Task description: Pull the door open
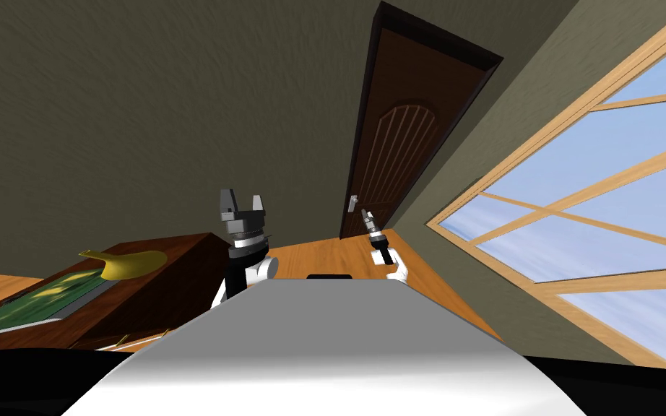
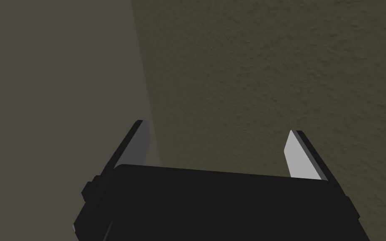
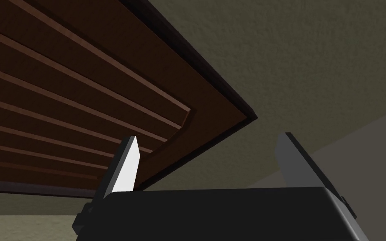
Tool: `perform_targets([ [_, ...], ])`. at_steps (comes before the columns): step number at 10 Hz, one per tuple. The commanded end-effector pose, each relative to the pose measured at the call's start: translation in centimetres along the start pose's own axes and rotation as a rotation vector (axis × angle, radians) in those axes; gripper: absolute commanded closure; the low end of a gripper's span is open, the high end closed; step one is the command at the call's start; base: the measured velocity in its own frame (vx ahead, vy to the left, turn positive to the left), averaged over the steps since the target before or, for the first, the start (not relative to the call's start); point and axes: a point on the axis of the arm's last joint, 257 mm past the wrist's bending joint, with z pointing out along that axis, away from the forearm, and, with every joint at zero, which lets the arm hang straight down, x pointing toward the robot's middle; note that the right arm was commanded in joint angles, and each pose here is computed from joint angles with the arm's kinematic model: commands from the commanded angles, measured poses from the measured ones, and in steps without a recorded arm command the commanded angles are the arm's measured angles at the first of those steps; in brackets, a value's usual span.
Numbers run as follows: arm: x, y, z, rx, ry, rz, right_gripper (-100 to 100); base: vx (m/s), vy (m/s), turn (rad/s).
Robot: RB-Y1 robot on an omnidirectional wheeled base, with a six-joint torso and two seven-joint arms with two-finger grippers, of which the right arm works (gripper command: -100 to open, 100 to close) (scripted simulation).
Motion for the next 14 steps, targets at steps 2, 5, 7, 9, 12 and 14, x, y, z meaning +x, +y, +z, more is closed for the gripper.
perform_targets([
  [2, 1.3, -1.9, 0.28, 0.011, 0.042, -0.083, -100, 0.062, 0.007, -0.013],
  [5, 2.3, -3.5, 0.02, 0.032, 0.074, -0.118, -100, 0.058, -0.001, -0.006],
  [7, 3.0, -4.6, 0.0, 0.042, 0.098, -0.156, -100, 0.045, 0.003, -0.007],
  [9, 3.6, -6.1, 0.31, 0.044, 0.131, -0.231, -100, 0.068, 0.003, -0.012],
  [12, 4.6, -7.8, -0.18, 0.066, 0.165, -0.264, -100, 0.055, 0.009, -0.006],
  [14, 5.0, -9.3, -0.01, 0.07, 0.197, -0.333, -100, 0.068, -0.001, -0.011],
])
